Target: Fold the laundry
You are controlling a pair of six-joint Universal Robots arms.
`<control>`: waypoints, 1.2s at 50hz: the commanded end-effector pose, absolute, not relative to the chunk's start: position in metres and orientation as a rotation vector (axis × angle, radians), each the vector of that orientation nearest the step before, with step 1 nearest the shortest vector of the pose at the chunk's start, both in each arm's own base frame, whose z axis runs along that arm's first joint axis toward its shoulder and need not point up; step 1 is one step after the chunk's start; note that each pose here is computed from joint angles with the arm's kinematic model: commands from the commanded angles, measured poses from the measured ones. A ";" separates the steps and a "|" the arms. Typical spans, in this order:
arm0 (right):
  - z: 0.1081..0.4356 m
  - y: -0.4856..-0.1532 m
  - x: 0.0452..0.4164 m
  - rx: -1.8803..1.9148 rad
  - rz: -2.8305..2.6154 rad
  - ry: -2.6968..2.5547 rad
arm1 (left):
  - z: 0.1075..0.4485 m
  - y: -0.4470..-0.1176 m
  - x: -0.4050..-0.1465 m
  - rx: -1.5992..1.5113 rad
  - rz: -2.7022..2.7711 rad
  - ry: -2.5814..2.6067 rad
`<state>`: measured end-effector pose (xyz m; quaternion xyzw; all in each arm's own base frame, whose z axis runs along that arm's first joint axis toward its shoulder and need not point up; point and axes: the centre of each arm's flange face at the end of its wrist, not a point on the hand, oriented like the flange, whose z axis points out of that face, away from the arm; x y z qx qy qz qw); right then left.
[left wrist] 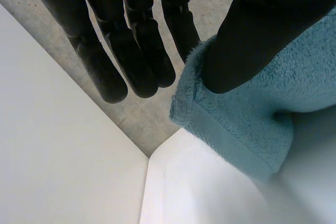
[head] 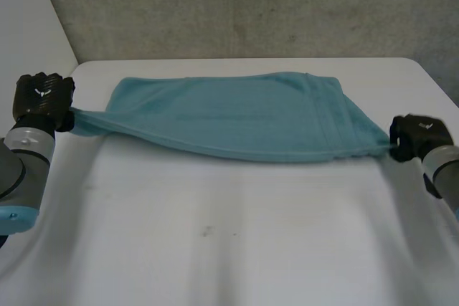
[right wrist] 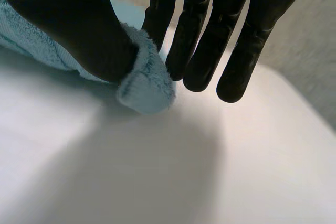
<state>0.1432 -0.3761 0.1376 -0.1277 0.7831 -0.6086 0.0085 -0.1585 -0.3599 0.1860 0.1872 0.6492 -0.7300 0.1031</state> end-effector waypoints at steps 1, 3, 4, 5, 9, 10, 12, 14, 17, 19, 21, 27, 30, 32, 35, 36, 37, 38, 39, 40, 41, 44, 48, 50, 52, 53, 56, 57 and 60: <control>0.197 -0.362 0.143 -0.418 -2.090 2.310 | 0.196 -0.354 -0.160 0.560 -2.160 1.907; 0.210 -0.358 0.144 -0.438 -2.118 2.291 | 0.204 -0.346 -0.160 0.566 -2.151 1.918; 0.213 -0.355 0.145 -0.454 -2.118 2.287 | 0.206 -0.342 -0.160 0.569 -2.145 1.927; 0.217 -0.352 0.145 -0.473 -2.117 2.285 | 0.209 -0.339 -0.159 0.571 -2.138 1.936; 0.229 -0.339 0.133 -0.616 -2.062 2.369 | 0.221 -0.319 -0.157 0.586 -2.085 1.986; 0.231 -0.333 0.126 -0.692 -2.020 2.426 | 0.223 -0.314 -0.156 0.587 -2.068 2.002; 0.232 -0.327 0.119 -0.771 -1.969 2.486 | 0.227 -0.300 -0.150 0.586 -1.997 2.069; 0.230 -0.318 0.111 -0.884 -1.866 2.571 | 0.231 -0.291 -0.144 0.575 -1.948 2.109; 0.228 -0.309 0.105 -0.992 -1.749 2.649 | 0.235 -0.273 -0.132 0.566 -1.832 2.197; 0.230 -0.297 0.102 -1.106 -1.644 2.701 | 0.235 -0.261 -0.126 0.583 -1.753 2.248; 0.232 -0.288 0.100 -1.177 -1.582 2.724 | 0.235 -0.255 -0.125 0.622 -1.719 2.261; 0.229 -0.276 0.090 -1.306 -1.460 2.761 | 0.225 -0.241 -0.128 0.788 -1.653 2.263; 0.227 -0.280 0.090 -1.303 -1.507 2.748 | 0.222 -0.243 -0.127 0.800 -1.647 2.267; 0.223 -0.283 0.089 -1.297 -1.529 2.744 | 0.218 -0.247 -0.127 0.803 -1.639 2.277; 0.202 -0.295 0.087 -1.264 -1.491 2.759 | 0.193 -0.265 -0.130 0.843 -1.585 2.326; 0.197 -0.298 0.088 -1.259 -1.484 2.753 | 0.190 -0.269 -0.130 0.846 -1.578 2.328; 0.193 -0.300 0.090 -1.257 -1.477 2.746 | 0.186 -0.273 -0.131 0.854 -1.567 2.337; 0.187 -0.305 0.098 -1.262 -1.486 2.715 | 0.181 -0.279 -0.134 0.870 -1.560 2.347; 0.185 -0.307 0.103 -1.263 -1.492 2.701 | 0.179 -0.283 -0.135 0.877 -1.559 2.350; 0.184 -0.309 0.107 -1.264 -1.507 2.689 | 0.177 -0.286 -0.135 0.883 -1.557 2.355; 0.184 -0.312 0.111 -1.267 -1.525 2.679 | 0.175 -0.289 -0.136 0.886 -1.558 2.355; 0.182 -0.325 0.125 -1.245 -1.589 2.682 | 0.170 -0.299 -0.137 0.894 -1.557 2.357; 0.179 -0.340 0.130 -1.239 -1.657 2.681 | 0.172 -0.325 -0.150 0.928 -1.651 2.284; 0.180 -0.365 0.140 -1.251 -1.784 2.649 | 0.174 -0.337 -0.159 0.952 -1.701 2.236; 0.188 -0.382 0.147 -1.243 -1.885 2.615 | 0.198 -0.373 -0.176 0.927 -1.855 2.049; 0.225 -0.413 0.160 -1.160 -2.168 2.520 | 0.209 -0.381 -0.179 0.904 -1.895 1.994; 0.282 -0.433 0.168 -1.000 -2.493 2.357 | 0.271 -0.410 -0.188 0.762 -2.090 1.731; 0.319 -0.440 0.172 -0.864 -2.687 2.209 | 0.290 -0.415 -0.189 0.720 -2.146 1.657; 0.368 -0.443 0.175 -0.657 -2.905 1.945 | 0.362 -0.423 -0.193 0.555 -2.376 1.357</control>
